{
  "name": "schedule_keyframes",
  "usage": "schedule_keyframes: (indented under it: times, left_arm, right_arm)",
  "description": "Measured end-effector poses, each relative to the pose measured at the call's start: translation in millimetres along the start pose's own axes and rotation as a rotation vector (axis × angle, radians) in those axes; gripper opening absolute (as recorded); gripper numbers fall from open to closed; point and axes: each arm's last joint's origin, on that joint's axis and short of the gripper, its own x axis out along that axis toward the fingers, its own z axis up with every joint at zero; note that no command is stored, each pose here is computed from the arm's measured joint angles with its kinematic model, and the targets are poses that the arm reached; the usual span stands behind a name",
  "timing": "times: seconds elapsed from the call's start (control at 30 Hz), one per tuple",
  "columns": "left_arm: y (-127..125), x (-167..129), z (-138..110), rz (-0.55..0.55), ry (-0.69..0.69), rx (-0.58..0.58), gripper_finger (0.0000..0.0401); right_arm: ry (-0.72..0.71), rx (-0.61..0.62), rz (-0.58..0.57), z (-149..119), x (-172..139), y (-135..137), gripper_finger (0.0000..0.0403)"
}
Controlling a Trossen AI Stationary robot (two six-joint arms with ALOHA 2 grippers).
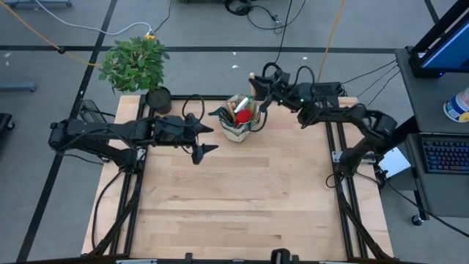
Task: Pick & Place Garden tools in Gardening bag
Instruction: Put the hand trowel into the gardening tool bag
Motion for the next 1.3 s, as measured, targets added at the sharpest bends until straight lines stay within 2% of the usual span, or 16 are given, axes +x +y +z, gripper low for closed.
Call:
schedule_keyframes:
  times: [0.2,0.43,0.63,0.8,1.03,1.3]
  left_arm:
    - [0.2,-3.6,1.2,-0.071,0.004,0.038,0.0333]
    - [2.0,-8.6,-4.1,-0.062,0.06,0.046,0.0333]
    - [3.3,-14.0,-6.6,-0.067,0.035,0.046,0.0333]
    - [8.5,-16.8,-30.9,-0.09,-0.044,-0.015,0.0333]
    - [15.6,-29.0,-61.3,-0.128,-0.124,-0.082,0.0333]
    - [18.9,-41.0,-68.3,-0.131,-0.143,-0.083,0.0333]
  right_arm:
    - [0.016,-0.014,0.003,-23.1,2.6,-9.4,0.0058]
    - [0.064,-0.034,0.005,-42.4,3.0,-16.6,0.0058]
    - [0.088,-0.076,-0.008,-48.8,2.3,-21.7,0.0058]
    - [0.092,-0.118,-0.017,-48.8,0.3,-24.3,0.0058]
    - [0.128,-0.108,-0.053,-57.1,-9.7,-28.1,0.0058]
    - [0.168,-0.09,-0.083,-61.9,-11.7,-29.8,0.0124]
